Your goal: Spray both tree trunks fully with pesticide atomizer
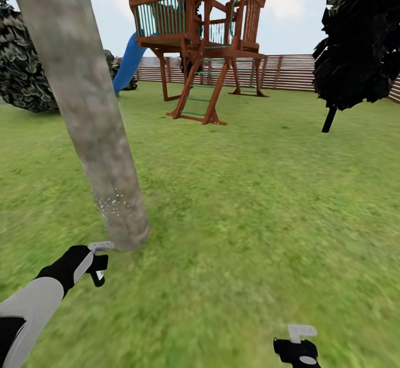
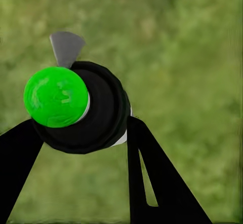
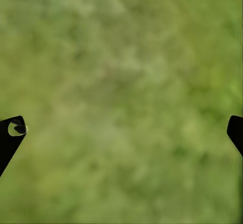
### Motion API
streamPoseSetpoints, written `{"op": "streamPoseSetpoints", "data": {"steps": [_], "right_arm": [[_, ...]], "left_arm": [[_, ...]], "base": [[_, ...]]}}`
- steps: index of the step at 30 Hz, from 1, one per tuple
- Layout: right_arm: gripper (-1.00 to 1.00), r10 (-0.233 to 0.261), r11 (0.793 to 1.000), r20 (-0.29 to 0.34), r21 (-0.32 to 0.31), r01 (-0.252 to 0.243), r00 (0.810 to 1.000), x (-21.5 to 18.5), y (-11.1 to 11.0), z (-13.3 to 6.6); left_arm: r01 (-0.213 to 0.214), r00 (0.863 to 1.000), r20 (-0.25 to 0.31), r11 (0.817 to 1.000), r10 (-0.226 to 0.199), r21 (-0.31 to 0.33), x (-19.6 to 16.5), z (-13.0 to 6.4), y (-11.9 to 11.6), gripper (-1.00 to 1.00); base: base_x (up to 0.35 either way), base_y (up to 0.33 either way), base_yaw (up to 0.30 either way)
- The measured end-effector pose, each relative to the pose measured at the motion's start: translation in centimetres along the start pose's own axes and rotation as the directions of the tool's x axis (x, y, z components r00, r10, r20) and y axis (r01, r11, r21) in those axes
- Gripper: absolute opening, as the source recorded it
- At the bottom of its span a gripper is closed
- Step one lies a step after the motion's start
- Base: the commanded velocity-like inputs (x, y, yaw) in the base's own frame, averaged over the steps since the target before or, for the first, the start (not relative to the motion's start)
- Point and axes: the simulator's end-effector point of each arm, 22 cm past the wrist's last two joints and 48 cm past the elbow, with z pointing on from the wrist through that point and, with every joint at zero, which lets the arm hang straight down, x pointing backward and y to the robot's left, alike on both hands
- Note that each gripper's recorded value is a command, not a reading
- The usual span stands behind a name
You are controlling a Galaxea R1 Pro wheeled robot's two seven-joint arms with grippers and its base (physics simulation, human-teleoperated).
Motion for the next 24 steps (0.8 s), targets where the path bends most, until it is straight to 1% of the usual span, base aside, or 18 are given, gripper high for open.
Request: {"op": "streamPoseSetpoints", "data": {"steps": [9, 19, 21, 24], "right_arm": [[1.0, 0.0, 1.0, 0.0, -0.001, 0.0, 1.0, 0.02, 0.01, -0.01], [1.0, 0.0, 1.0, 0.0, -0.001, 0.0, 1.0, -0.01, 0.01, -0.01], [1.0, 0.0, 1.0, 0.0, -0.001, 0.0, 1.0, -0.01, 0.01, -0.01], [1.0, 0.0, 1.0, 0.0, -0.002, 0.0, 1.0, -0.01, 0.11, -0.03]], "left_arm": [[0.0, 1.0, 0.001, 1.0, 0.0, -0.001, -0.02, -0.01, -0.03, -1.0], [-0.001, 1.0, 0.002, 1.0, 0.001, -0.003, -0.05, -0.02, 0.04, -1.0], [-0.001, 1.0, 0.002, 1.0, 0.001, -0.002, -0.05, -0.02, -0.01, -1.0], [-0.001, 1.0, 0.002, 1.0, 0.001, -0.002, -0.04, -0.02, -0.04, -1.0]], "base": [[0.041, -0.292, 0.011], [0.156, -0.291, 0.0], [0.17, -0.29, 0.113], [0.17, -0.29, 0.246]]}}
